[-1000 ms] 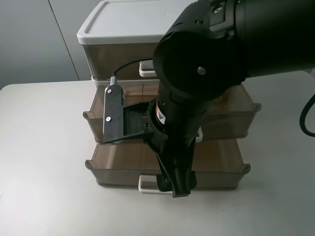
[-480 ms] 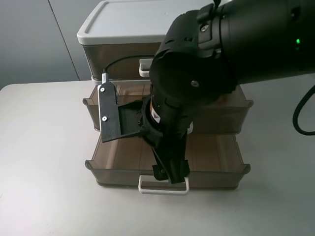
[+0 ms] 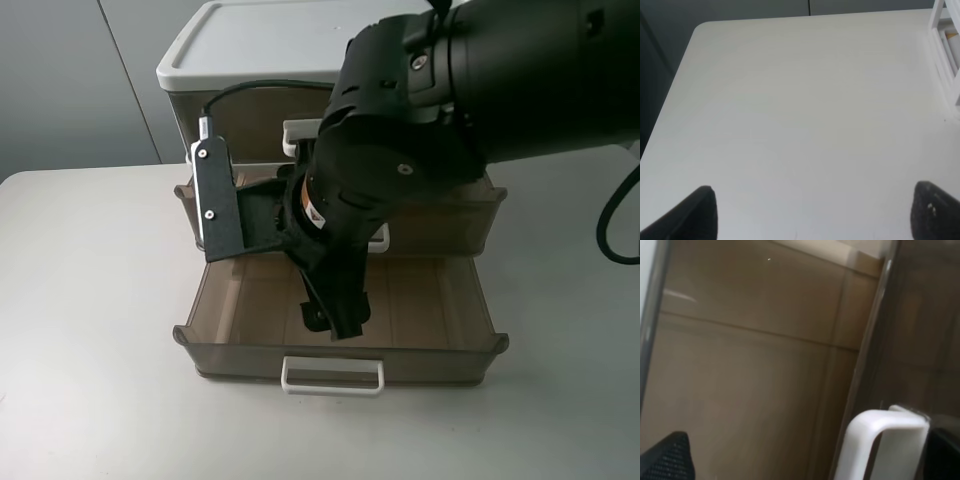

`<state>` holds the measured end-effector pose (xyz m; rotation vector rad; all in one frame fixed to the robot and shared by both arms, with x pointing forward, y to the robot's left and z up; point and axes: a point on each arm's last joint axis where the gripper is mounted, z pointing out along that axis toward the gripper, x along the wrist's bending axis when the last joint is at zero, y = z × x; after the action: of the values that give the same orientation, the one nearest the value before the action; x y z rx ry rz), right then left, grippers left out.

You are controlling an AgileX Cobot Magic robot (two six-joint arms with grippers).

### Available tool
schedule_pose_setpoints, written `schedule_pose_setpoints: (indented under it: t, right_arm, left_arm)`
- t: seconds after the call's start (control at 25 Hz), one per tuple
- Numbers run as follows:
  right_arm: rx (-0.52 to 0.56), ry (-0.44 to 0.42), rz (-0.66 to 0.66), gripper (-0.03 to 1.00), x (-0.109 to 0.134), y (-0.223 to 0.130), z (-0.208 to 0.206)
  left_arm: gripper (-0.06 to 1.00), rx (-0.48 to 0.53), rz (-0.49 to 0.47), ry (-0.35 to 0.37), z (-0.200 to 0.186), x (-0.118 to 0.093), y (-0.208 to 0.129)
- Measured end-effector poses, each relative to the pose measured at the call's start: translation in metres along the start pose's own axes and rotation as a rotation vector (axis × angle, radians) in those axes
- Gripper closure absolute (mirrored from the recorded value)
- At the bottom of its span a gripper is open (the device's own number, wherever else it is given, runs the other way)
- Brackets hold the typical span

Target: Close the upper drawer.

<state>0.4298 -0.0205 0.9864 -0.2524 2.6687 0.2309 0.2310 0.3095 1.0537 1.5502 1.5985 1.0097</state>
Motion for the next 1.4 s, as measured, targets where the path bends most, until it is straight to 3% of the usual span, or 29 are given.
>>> schedule_pose_setpoints:
  t: [0.4,0.72,1.08,1.4]
  right_arm:
    - [-0.029,0.005,0.077,0.27,0.000,0.002,-0.003]
    - [-0.165,0.068,0.239,0.27,0.008,0.011,-0.041]
    - [-0.046,0.202,0.366,0.27,0.037,-0.010,-0.033]
    - [-0.048,0.160,0.443,0.27,0.033,-0.027,-0.019]
  left_arm:
    - [0.20,0.000,-0.002,0.000,0.000,0.000,0.000]
    - [0.20,0.000,-0.004,0.000,0.000,0.000,0.000]
    - [0.20,0.000,-0.004,0.000,0.000,0.000,0.000]
    - [0.20,0.000,-0.004,0.000,0.000,0.000,0.000]
